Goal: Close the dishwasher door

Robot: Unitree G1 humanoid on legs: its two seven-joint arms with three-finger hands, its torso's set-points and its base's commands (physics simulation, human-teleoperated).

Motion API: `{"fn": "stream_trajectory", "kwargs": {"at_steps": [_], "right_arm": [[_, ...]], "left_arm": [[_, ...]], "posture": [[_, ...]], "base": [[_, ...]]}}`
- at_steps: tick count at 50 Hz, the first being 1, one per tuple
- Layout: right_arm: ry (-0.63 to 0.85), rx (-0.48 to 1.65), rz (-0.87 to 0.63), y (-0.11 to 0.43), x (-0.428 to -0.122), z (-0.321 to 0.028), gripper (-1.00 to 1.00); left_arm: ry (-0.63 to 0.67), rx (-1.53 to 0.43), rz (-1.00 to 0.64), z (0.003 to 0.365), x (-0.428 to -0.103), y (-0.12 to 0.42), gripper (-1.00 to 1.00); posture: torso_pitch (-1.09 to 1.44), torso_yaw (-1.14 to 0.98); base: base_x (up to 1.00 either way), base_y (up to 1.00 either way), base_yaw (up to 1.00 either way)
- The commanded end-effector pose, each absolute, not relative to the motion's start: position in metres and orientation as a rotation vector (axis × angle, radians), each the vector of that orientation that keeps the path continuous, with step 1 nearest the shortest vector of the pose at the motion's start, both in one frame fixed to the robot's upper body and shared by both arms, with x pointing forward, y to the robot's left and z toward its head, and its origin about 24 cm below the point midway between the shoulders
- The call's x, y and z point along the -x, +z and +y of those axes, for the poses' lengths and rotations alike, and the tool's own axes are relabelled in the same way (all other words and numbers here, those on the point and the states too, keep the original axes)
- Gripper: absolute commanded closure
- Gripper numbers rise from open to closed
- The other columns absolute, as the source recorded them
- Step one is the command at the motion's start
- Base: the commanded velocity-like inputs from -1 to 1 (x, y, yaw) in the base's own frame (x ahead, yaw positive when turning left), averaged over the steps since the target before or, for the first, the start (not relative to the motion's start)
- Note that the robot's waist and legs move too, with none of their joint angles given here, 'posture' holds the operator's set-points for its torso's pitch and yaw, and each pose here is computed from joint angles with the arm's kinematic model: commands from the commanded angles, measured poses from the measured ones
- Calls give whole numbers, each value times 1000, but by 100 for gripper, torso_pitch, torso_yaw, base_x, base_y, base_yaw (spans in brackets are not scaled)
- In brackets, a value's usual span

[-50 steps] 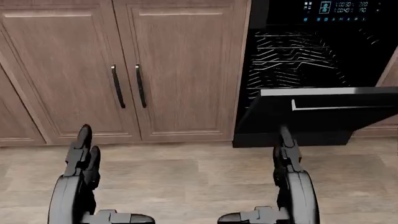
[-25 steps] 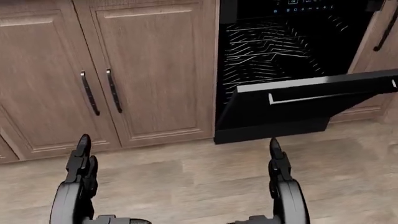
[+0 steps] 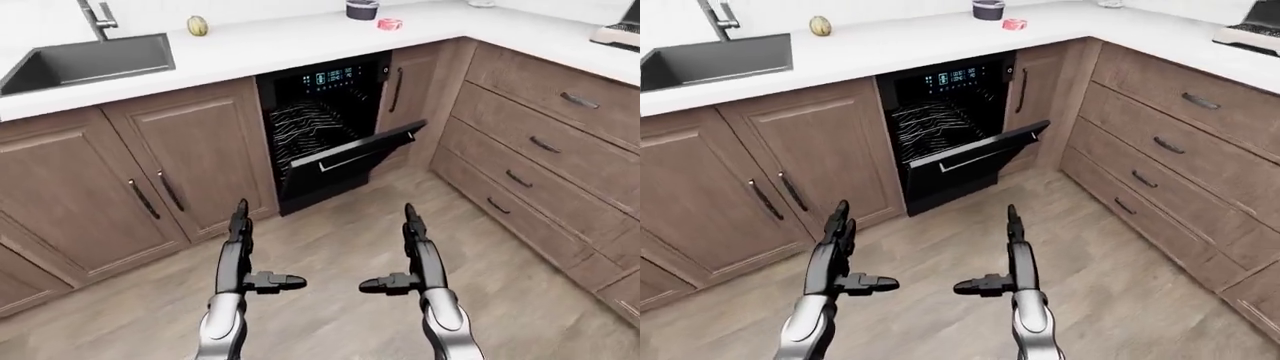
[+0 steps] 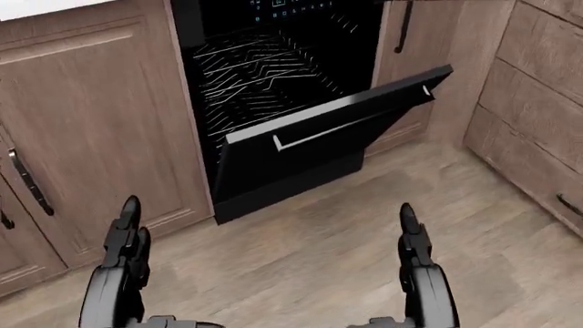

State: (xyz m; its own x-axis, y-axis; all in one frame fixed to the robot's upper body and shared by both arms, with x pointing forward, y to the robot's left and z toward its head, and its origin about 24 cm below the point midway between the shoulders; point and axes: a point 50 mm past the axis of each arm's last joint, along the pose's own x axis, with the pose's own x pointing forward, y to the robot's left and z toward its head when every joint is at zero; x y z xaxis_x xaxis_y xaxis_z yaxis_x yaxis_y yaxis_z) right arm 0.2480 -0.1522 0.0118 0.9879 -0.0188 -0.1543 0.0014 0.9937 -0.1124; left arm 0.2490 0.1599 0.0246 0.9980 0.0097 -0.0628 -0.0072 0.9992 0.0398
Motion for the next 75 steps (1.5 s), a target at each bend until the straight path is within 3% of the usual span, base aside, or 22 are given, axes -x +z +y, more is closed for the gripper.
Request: {"fn": "stream_trajectory", "kwargs": {"at_steps": [1, 75], "right_arm": [[0, 106, 77, 26, -253, -148, -100], [4, 104, 83, 29, -248, -148, -100]], "left_arm": [[12, -52, -26, 162, -253, 41, -100], [18, -56, -33, 164, -253, 44, -100]], "posture": [[0, 0], [0, 0]], "base": [[0, 0, -66], [0, 0, -66]]}}
